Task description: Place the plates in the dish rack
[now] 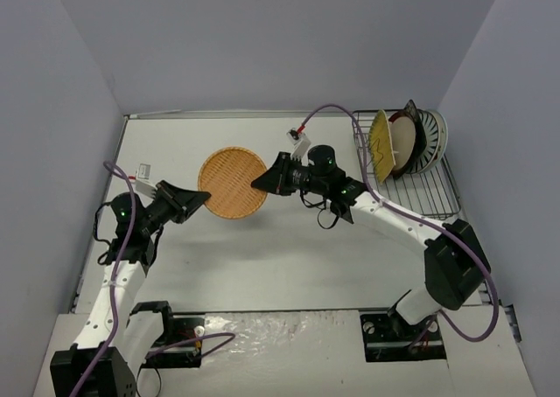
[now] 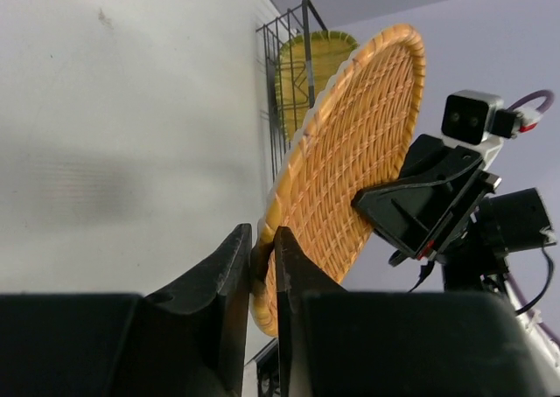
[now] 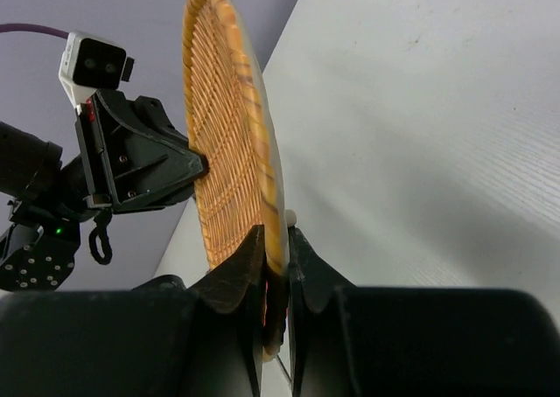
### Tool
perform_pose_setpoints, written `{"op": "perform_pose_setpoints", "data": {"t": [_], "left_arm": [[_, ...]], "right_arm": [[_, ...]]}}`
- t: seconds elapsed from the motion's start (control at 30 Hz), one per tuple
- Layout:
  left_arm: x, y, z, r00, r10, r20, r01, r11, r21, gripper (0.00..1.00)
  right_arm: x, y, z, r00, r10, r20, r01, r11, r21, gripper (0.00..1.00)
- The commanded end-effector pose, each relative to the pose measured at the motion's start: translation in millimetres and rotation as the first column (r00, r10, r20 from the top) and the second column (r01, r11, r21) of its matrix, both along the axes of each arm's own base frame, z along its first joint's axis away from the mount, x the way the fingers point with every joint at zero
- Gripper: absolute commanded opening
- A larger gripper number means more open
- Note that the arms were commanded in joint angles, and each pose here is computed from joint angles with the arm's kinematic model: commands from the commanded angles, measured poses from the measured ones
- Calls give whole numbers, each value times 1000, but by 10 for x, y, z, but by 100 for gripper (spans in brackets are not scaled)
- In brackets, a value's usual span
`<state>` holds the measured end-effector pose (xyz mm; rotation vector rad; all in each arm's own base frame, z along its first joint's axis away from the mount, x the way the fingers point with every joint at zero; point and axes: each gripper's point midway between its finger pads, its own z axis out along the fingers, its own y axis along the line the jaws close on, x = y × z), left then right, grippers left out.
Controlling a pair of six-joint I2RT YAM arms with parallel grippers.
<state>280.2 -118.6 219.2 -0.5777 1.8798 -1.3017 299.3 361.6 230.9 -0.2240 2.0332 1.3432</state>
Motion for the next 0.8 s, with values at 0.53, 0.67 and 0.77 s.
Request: {"op": "perform_pose_setpoints", "data": {"t": [0.53, 0.67, 0.77], "left_arm": [[-360, 1195, -132, 962, 265, -67, -103, 576, 811, 97], [-281, 1140, -195, 969, 245, -39, -119, 598, 793, 97], [-197, 1082, -267, 973, 229, -26, -127, 626, 769, 97]], "right_arm": [[789, -2916, 1205, 503, -480, 718, 864, 287, -414, 0], [1040, -3192, 1209, 452, -453, 768, 884, 115, -452, 0], [1262, -3303, 1146, 433, -446, 784, 888, 61, -456, 0]]}}
